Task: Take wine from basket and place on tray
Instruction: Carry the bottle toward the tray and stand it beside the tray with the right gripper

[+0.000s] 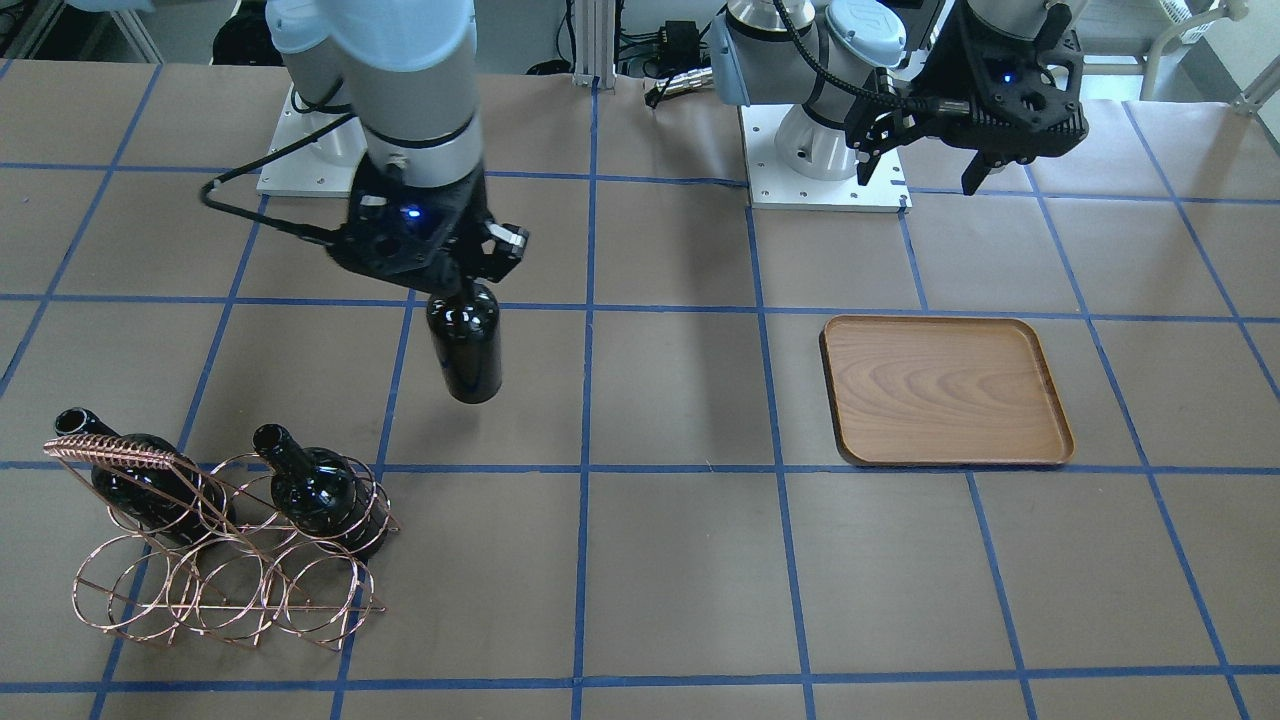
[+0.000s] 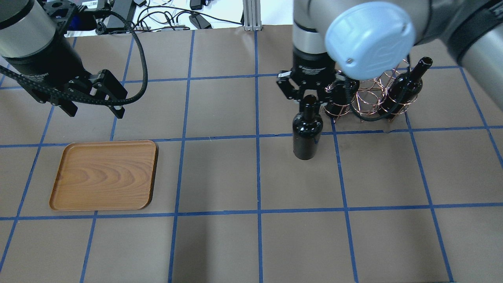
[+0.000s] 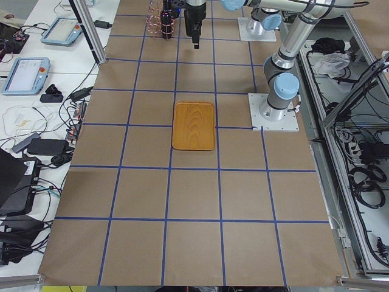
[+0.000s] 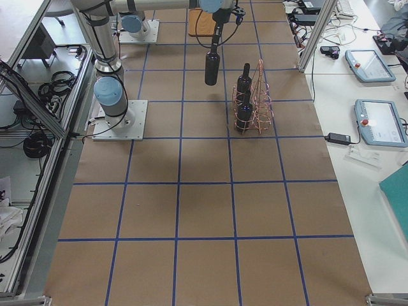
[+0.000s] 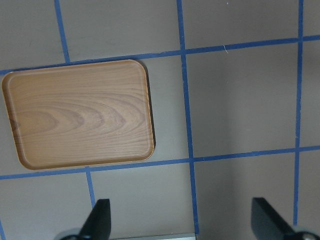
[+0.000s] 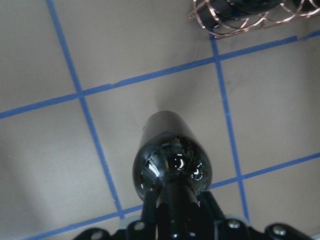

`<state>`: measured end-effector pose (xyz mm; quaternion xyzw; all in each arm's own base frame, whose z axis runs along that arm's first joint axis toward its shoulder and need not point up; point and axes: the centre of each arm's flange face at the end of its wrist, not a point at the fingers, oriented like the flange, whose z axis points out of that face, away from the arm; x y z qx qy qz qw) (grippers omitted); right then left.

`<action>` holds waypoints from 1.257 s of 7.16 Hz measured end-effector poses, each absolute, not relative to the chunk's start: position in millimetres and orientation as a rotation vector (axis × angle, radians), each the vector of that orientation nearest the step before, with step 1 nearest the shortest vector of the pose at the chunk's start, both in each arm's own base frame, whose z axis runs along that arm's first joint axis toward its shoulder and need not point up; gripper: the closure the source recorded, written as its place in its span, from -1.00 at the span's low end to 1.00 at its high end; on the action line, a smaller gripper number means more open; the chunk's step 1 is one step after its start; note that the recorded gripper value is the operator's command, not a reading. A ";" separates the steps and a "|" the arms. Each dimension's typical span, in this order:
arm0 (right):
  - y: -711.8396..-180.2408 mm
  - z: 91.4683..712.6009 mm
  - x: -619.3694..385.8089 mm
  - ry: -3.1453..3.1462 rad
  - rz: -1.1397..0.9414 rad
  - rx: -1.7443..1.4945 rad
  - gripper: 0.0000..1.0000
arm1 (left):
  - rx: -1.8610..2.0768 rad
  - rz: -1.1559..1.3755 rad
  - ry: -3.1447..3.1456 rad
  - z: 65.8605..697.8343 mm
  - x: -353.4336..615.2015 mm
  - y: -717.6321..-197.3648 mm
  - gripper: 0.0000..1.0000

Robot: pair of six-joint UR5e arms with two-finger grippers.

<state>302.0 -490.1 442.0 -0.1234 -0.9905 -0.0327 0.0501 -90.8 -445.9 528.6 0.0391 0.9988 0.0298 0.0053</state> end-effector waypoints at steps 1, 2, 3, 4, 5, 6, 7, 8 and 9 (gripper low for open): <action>-486.4 433.2 350.4 -3.013 -0.070 -0.412 0.62 | 0.094 0.092 3.128 528.7 -82.6 -447.5 -1.00; -483.8 426.7 394.7 -3.021 -0.052 -0.446 0.62 | 0.057 0.093 3.130 528.6 -71.9 -449.3 -1.00; -475.5 423.6 433.4 -3.046 -0.055 -0.480 0.62 | 0.028 0.092 3.134 528.7 -63.7 -450.7 -1.00; -464.1 424.7 460.3 -3.077 -0.066 -0.509 0.62 | 0.012 0.092 3.134 528.9 -59.2 -451.1 -1.00; -450.6 424.9 480.8 -3.098 -0.076 -0.526 0.61 | 0.005 0.092 3.131 529.2 -56.8 -451.0 -1.00; -434.9 422.0 501.1 -3.110 -0.086 -0.532 0.58 | 0.003 0.092 3.130 529.2 -55.7 -451.0 -1.00; -420.7 417.5 519.2 -3.123 -0.095 -0.534 0.49 | 0.003 0.093 3.129 529.2 -55.6 -450.9 -1.00; -411.5 412.4 531.4 -3.131 -0.106 -0.534 -0.03 | 0.003 0.094 3.129 529.2 -55.6 -450.8 -1.00; -406.1 407.2 538.7 -3.133 -0.118 -0.529 -0.54 | 0.003 0.095 3.130 529.1 -55.6 -450.8 -1.00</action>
